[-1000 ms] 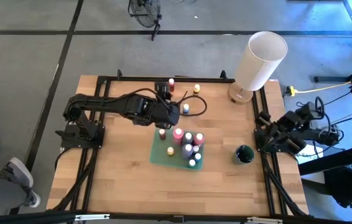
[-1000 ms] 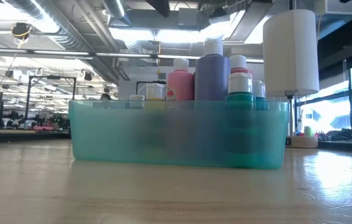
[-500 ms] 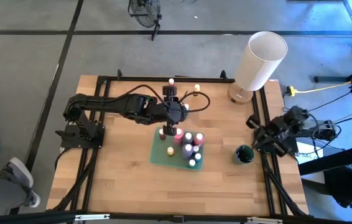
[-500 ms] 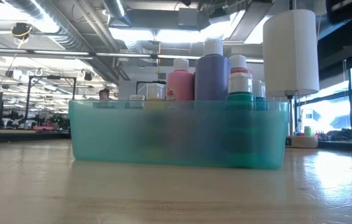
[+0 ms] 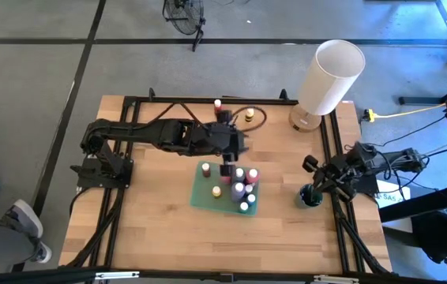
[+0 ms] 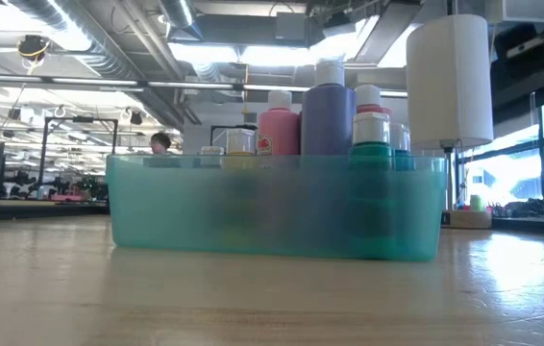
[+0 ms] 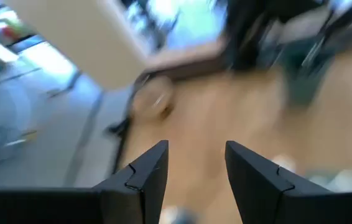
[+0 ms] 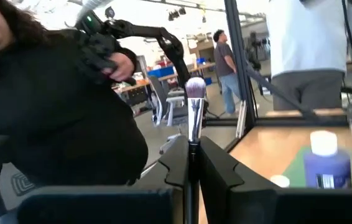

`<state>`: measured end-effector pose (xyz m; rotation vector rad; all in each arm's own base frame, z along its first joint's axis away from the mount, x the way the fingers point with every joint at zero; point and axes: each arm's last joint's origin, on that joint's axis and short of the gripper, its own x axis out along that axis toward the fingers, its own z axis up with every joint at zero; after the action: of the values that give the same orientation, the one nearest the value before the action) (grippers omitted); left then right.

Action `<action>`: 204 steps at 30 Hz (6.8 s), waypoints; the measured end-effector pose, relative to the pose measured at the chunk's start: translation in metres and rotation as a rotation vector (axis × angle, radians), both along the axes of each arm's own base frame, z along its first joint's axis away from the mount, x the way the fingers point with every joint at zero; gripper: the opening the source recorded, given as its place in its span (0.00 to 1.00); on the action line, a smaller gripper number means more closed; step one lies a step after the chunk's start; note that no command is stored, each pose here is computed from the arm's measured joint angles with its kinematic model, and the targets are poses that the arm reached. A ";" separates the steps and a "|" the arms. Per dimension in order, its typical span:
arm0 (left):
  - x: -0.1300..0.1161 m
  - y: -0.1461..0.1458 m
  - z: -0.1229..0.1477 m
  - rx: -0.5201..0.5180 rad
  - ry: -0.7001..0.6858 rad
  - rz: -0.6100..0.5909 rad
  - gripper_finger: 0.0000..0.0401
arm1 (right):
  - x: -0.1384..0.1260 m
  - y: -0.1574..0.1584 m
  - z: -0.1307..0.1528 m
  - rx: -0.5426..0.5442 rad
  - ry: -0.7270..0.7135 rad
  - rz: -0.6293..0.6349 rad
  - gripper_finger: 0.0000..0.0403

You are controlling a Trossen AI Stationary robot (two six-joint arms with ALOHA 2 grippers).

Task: Pick & Place Paint Supplies
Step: Put the black eyeshadow brush into the green cup, then put the small red paint bottle into the light green bin

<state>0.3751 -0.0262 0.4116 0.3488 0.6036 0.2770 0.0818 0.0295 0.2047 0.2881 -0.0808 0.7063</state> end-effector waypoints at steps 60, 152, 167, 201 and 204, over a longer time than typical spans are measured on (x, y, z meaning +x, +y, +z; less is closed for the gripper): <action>0.039 0.000 0.017 -0.309 -0.424 -0.231 0.39 | -0.006 -0.002 -0.023 0.048 0.513 -0.099 0.11; 0.035 -0.010 0.005 -0.318 -0.295 -0.226 0.39 | -0.013 0.001 0.033 0.276 0.056 0.182 0.44; 0.035 -0.010 0.005 -0.318 -0.295 -0.227 0.39 | -0.013 0.001 0.033 0.274 0.053 0.181 0.44; 0.033 -0.010 0.002 -0.305 -0.255 -0.226 0.39 | -0.013 0.002 0.033 0.273 0.053 0.182 0.44; 0.033 -0.010 0.002 -0.305 -0.255 -0.227 0.39 | -0.013 0.002 0.033 0.273 0.053 0.182 0.44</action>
<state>0.4085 -0.0362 0.4138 0.0830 0.3429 0.0085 0.0686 0.0310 0.2379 0.5810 -0.1018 0.8687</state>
